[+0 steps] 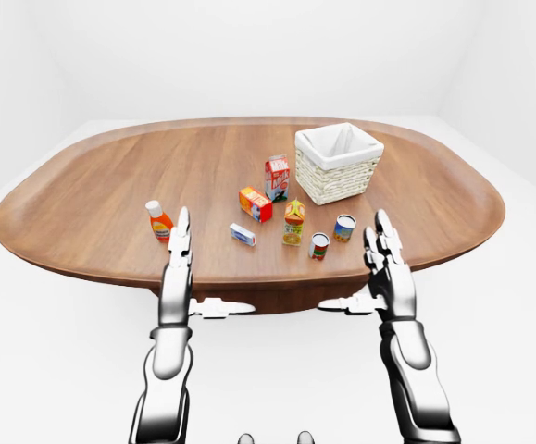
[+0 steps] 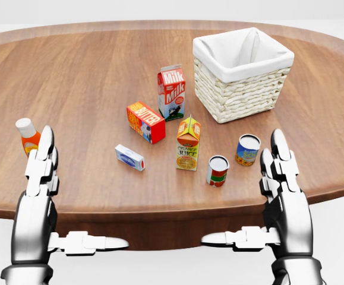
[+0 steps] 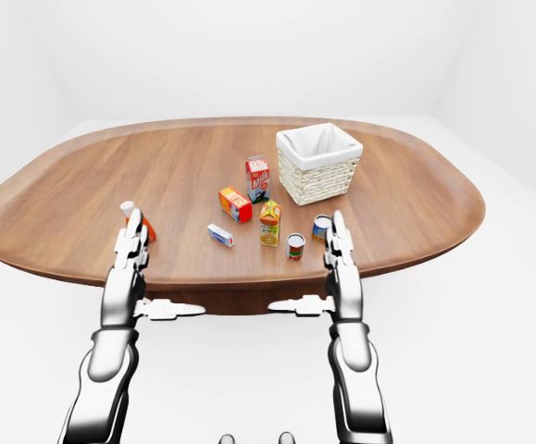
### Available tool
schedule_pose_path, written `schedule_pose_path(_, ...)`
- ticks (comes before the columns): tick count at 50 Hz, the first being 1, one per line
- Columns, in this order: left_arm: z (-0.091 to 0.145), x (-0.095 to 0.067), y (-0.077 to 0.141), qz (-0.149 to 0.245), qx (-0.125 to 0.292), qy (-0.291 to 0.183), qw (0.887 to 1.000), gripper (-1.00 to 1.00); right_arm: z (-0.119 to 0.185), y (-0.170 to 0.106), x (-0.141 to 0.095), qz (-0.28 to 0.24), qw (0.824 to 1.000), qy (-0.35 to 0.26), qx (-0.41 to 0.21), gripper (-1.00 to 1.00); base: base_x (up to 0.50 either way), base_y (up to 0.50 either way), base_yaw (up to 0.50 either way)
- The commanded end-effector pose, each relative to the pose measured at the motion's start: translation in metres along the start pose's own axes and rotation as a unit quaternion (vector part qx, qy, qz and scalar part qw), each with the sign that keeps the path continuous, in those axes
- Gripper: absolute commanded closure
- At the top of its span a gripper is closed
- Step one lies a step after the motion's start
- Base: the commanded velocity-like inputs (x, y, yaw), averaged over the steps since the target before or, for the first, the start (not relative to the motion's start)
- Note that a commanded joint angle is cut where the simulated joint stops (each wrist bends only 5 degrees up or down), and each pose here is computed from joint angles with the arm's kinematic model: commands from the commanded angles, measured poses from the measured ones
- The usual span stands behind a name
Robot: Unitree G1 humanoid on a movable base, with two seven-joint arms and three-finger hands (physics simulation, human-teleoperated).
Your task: Pick up the alphabet soup and the tomato sauce, and put them in the basket.
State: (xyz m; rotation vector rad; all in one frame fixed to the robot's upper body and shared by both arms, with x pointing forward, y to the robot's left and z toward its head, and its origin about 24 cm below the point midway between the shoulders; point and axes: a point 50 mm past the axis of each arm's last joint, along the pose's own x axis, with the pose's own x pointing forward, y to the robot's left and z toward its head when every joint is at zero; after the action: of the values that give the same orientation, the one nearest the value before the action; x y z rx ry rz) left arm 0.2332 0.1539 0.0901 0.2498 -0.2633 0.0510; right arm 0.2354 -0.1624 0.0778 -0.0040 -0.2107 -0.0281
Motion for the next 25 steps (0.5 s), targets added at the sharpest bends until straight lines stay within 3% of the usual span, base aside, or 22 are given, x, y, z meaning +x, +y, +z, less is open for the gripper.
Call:
schedule_pose_path(1, 0.0047, -0.0013, 0.0014, 0.006, 0.015, -0.009, 1.0, -1.0, 0.0059, -0.0016, -0.0018, -0.006, 1.0, -0.012, 0.005, -1.0, 0.0, 0.0, 0.0)
schedule_pose_path(10, 0.0062, -0.0009, 0.002, 0.008, 0.014, -0.013, 1.0, -1.0, 0.0057, -0.0021, -0.0009, -0.008, 1.0, -0.012, 0.007, -1.0, 0.0, 0.0, 0.0)
schedule_pose_path(25, 0.0062, -0.001, 0.0015, 0.006, 0.015, -0.013, 1.0, -1.0, 0.0064, -0.0022, -0.0013, -0.008, 1.0, -0.013, 0.008, -1.0, 0.25, 0.0, 0.0)
